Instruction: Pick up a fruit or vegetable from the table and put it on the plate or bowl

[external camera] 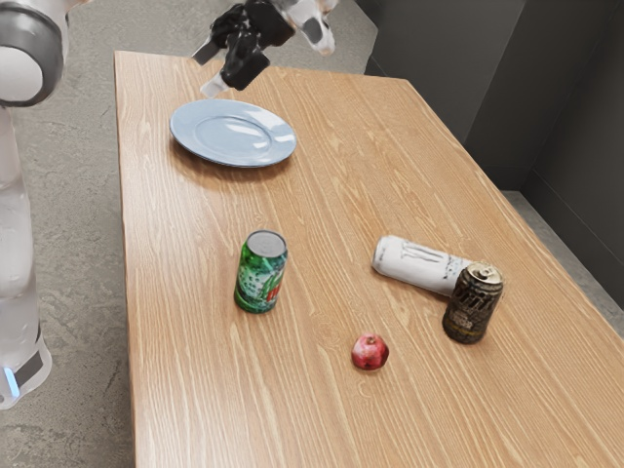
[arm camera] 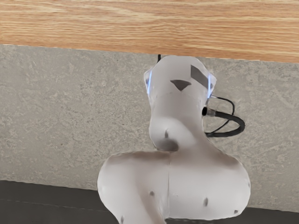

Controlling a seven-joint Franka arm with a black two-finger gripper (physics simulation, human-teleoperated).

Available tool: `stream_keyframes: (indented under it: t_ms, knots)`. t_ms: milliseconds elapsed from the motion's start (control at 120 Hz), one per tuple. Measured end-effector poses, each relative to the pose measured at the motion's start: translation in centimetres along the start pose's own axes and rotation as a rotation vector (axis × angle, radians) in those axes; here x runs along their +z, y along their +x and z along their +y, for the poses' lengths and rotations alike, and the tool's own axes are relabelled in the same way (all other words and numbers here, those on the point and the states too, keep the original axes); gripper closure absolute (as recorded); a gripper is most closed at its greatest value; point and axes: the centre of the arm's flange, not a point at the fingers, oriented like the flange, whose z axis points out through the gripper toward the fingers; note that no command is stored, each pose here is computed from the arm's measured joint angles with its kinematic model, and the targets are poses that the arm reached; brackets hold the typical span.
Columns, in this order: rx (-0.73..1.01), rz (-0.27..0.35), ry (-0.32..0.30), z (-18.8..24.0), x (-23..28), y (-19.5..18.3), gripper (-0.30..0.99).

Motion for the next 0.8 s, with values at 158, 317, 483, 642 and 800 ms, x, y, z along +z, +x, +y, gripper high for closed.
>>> stream_keyframes:
  t_ms: [158,317,483,642,800]
  knots:
    - [0.077,0.365,0.128,5.5,-0.3,6.8,0.00]
    - [0.171,0.568,0.110,9.9,-2.6,13.0,0.00]
    - [0.295,0.648,0.053,17.2,-5.1,16.8,0.00]
    - [0.310,0.612,-0.021,18.9,-3.4,20.9,0.00]
    - [0.309,0.604,-0.062,19.7,-2.4,23.1,0.00]
